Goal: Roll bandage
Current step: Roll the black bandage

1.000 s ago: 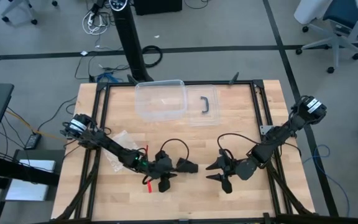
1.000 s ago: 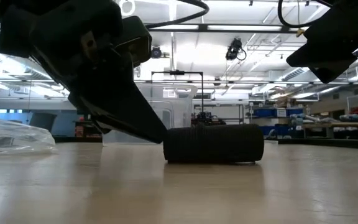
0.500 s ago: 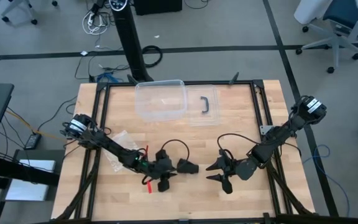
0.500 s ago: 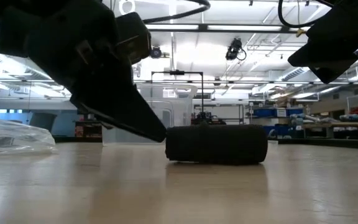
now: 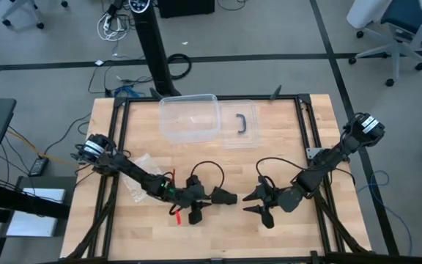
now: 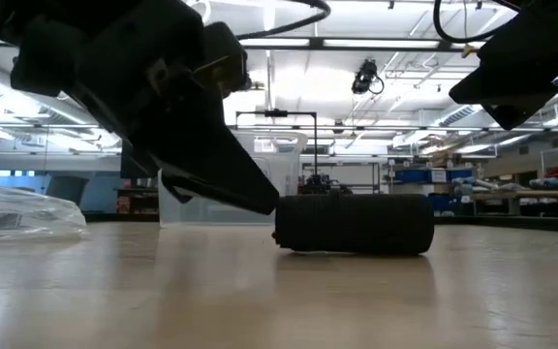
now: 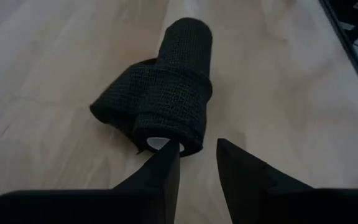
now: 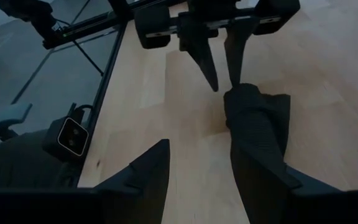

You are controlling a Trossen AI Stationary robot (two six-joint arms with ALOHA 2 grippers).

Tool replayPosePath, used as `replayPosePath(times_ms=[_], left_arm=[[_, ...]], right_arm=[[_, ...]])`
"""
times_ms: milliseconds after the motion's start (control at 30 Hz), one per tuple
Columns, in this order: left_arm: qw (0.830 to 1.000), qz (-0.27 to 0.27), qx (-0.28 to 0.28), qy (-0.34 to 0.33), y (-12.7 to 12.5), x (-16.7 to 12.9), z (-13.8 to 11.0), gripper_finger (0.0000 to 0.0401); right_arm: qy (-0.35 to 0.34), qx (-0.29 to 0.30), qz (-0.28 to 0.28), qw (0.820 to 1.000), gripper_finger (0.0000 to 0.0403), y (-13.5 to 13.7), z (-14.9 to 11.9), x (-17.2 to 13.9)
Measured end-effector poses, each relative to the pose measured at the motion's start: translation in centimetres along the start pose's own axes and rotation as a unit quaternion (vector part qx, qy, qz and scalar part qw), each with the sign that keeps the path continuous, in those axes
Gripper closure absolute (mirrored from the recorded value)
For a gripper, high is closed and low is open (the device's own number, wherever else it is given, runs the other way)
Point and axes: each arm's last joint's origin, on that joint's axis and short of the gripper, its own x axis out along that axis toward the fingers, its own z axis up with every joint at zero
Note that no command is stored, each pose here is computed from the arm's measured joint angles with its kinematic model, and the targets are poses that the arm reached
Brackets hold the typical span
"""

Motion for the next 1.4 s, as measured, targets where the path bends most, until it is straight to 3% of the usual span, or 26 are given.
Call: replayPosePath(times_ms=[167, 433, 533, 700, 767, 1300, 1400], left_arm=[[1.000, 0.004, -0.008, 0.006, 0.2, 0.2, -0.2, 0.0290], [1.000, 0.006, -0.008, 0.012, 0.5, 0.9, -0.9, 0.0290], [1.000, 0.001, -0.013, 0.012, 0.4, 1.1, -1.1, 0.0290], [1.000, -0.007, -0.009, 0.002, 0.3, 1.1, -0.9, 0.0290], [1.000, -0.009, -0.010, -0.002, 0.3, 1.1, -0.8, 0.0290], [1.000, -0.008, -0.006, -0.020, 0.7, 1.3, -0.2, 0.0291], [1.000, -0.007, -0.007, -0.025, 0.7, 1.3, -0.2, 0.0306]], right_arm=[[0.029, 0.024, -0.031, 0.999, 0.0233, -0.8, -0.6, 0.2], [0.064, 0.045, -0.058, 0.995, 0.0254, -2.2, -4.1, 2.5], [0.060, 0.047, -0.061, 0.995, 0.0287, -2.5, -4.7, 3.4], [0.055, 0.047, -0.089, 0.993, 0.0379, -3.3, -5.4, 4.5], [0.044, 0.046, -0.086, 0.994, 0.0395, -3.3, -5.4, 4.7], [0.009, 0.036, -0.045, 0.998, 0.0401, -3.0, -4.3, 5.2], [0.009, 0.034, -0.042, 0.998, 0.0401, -3.0, -4.3, 5.2]])
